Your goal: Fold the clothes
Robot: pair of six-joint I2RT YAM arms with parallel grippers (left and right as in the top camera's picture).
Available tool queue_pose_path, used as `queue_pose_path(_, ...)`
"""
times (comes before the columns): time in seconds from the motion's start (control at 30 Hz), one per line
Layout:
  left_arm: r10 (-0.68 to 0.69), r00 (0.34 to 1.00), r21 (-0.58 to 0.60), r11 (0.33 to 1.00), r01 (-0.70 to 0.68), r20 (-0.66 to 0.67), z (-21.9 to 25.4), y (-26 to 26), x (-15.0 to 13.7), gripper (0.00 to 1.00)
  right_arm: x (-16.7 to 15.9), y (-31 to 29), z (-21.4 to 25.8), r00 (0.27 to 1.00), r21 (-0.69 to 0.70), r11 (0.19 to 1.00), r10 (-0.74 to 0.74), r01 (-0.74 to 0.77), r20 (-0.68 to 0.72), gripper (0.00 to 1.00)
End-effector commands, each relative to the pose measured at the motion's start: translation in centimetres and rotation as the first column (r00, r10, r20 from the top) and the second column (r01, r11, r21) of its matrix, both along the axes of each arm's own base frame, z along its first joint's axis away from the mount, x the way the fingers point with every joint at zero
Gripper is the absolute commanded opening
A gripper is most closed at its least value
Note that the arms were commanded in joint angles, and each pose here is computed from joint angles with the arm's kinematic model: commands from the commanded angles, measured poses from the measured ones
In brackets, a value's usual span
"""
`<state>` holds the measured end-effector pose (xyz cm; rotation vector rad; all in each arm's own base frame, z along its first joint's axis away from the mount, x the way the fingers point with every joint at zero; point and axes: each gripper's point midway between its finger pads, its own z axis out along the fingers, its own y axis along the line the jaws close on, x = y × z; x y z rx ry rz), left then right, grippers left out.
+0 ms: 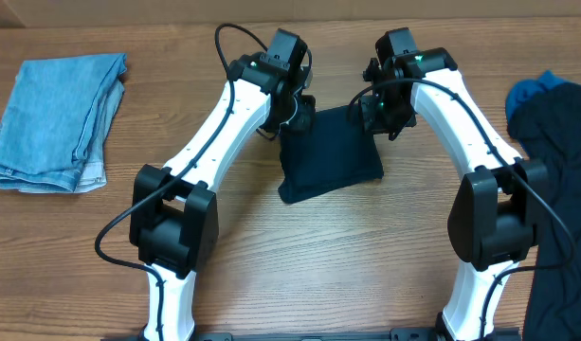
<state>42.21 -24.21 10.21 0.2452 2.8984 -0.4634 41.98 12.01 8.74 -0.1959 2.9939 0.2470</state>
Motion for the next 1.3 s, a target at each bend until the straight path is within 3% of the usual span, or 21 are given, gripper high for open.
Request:
queue_pose_path(0.0, -0.003, 0.997, 0.060, 0.998, 0.008, -0.074, -4.2, 0.9, -0.6, 0.10, -1.4, -0.1, -2.2, 0.999, 0.006, 1.000, -0.003, 0.003, -0.038, 0.07)
queue_pose_path(0.2, 0.003, 0.985, 0.103, 0.995, 0.014, -0.170, -10.0, 1.1, -1.0, 0.13, -5.1, -0.9, -8.5, 0.993, -0.009, 1.000, -0.004, 0.003, -0.115, 0.13)
queue_pose_path(0.27, 0.002, 0.986, 0.097, 0.995, 0.014, -0.168, -9.9, 1.0, -0.9, 0.09, -5.2, -0.9, -8.9, 0.994, -0.008, 1.000, -0.004, 0.003, -0.112, 0.13)
queue_pose_path(0.3, 0.000, 0.989, 0.087, 0.996, 0.013, -0.150, -9.1, 0.8, -0.5, 0.04, -5.1, -0.8, -8.9, 0.994, 0.000, 1.000, -0.003, 0.003, -0.108, 0.13)
queue_pose_path(0.5, -0.010, 1.000, 0.009, 1.000, 0.009, 0.026, 0.1, -0.7, 2.4, 0.04, -2.0, 1.2, -3.8, 0.999, 0.086, 0.996, 0.014, -0.010, -0.040, 0.13)
queue_pose_path(0.6, -0.004, 0.999, 0.036, 0.999, 0.002, 0.053, 0.6, -0.2, 2.8, 0.09, 0.3, 1.5, -0.1, 0.999, 0.090, 0.996, 0.017, -0.020, 0.037, 0.15)
queue_pose_path(0.73, 0.024, 0.999, 0.076, 0.997, -0.022, -0.025, -0.4, 1.9, 1.6, 0.24, 1.1, 1.1, 0.6, 0.998, 0.095, 0.995, 0.005, -0.011, 0.065, 0.21)
queue_pose_path(0.77, 0.031, 0.998, 0.088, 0.996, -0.026, -0.049, -0.7, 2.2, 1.2, 0.36, 1.4, 1.1, 0.6, 0.997, 0.089, 0.996, 0.004, -0.010, 0.076, 0.32)
queue_pose_path(0.83, 0.046, 0.994, 0.104, 0.994, -0.036, -0.103, -1.9, 2.8, 0.5, 0.94, 1.9, 0.3, 0.5, 0.995, 0.047, 0.999, -0.005, 0.000, 0.099, 0.41)
queue_pose_path(0.87, 0.049, 0.990, 0.109, 0.993, -0.035, -0.131, -2.6, 3.0, 0.2, 1.00, 2.1, 0.1, 0.5, 0.994, 0.036, 0.999, -0.008, 0.004, 0.105, 0.45)
queue_pose_path(0.97, 0.077, 0.975, 0.136, 0.990, -0.048, -0.210, -5.5, 3.2, -0.4, 1.00, 2.5, 0.2, 0.6, 0.992, 0.035, 0.999, -0.009, 0.004, 0.123, 0.51)
queue_pose_path(1.13, 0.069, 0.946, 0.112, 0.993, -0.035, -0.315, -10.1, 1.9, -1.5, 1.00, 2.8, 0.3, -0.4, 0.993, 0.035, 0.999, -0.008, 0.004, 0.116, 0.52)
queue_pose_path(1.27, 0.061, 0.947, 0.076, 0.996, -0.039, -0.315, -12.0, 0.7, -0.9, 1.00, 2.7, 0.5, -1.9, 0.997, 0.041, 0.999, -0.005, 0.002, 0.082, 0.50)
